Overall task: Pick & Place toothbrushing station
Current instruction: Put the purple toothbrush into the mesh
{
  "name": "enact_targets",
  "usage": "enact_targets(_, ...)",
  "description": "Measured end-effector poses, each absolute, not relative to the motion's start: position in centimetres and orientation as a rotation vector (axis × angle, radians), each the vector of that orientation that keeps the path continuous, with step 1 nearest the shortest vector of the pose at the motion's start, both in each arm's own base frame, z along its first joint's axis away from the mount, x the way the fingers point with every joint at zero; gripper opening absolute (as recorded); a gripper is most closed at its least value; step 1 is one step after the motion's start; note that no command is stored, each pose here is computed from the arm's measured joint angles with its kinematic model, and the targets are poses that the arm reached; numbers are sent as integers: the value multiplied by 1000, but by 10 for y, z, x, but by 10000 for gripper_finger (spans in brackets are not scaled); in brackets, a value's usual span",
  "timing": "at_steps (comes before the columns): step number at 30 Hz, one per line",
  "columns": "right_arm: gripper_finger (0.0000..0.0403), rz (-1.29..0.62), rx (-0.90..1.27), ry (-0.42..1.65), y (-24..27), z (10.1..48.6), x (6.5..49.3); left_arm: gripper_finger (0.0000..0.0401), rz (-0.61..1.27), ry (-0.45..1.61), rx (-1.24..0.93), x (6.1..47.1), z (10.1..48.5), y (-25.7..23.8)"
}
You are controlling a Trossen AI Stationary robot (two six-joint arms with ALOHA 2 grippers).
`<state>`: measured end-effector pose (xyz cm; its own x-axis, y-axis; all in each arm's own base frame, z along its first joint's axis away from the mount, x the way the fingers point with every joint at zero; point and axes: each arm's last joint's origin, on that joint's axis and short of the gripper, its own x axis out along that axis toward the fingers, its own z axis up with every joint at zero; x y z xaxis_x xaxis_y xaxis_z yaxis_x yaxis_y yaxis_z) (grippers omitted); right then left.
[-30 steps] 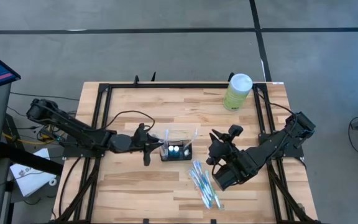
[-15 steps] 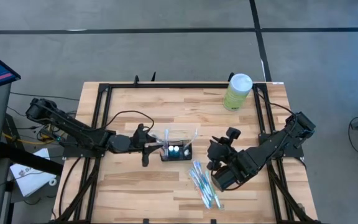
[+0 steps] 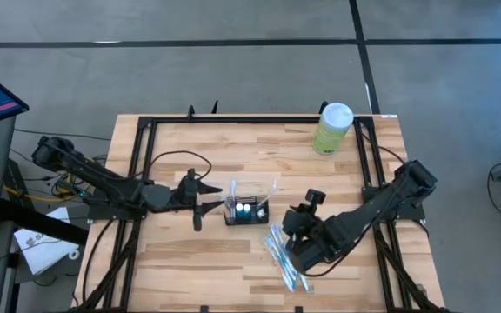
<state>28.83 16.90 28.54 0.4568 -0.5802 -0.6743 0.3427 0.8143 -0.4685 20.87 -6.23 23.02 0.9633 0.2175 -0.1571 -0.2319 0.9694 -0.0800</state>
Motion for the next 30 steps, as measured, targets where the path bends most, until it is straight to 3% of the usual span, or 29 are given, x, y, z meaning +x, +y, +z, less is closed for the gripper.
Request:
enact_targets(11,67,-577,-158,1036,173,253,290,157,167,105,-96,197,241,-71)
enact_targets(20,67,-456,13,1063,170,206,289,154,162,97,-101,197,242,-71)
enact_targets(30,63,-262,278,976,157,200,286,154,161,87,-102,197,244,-71)
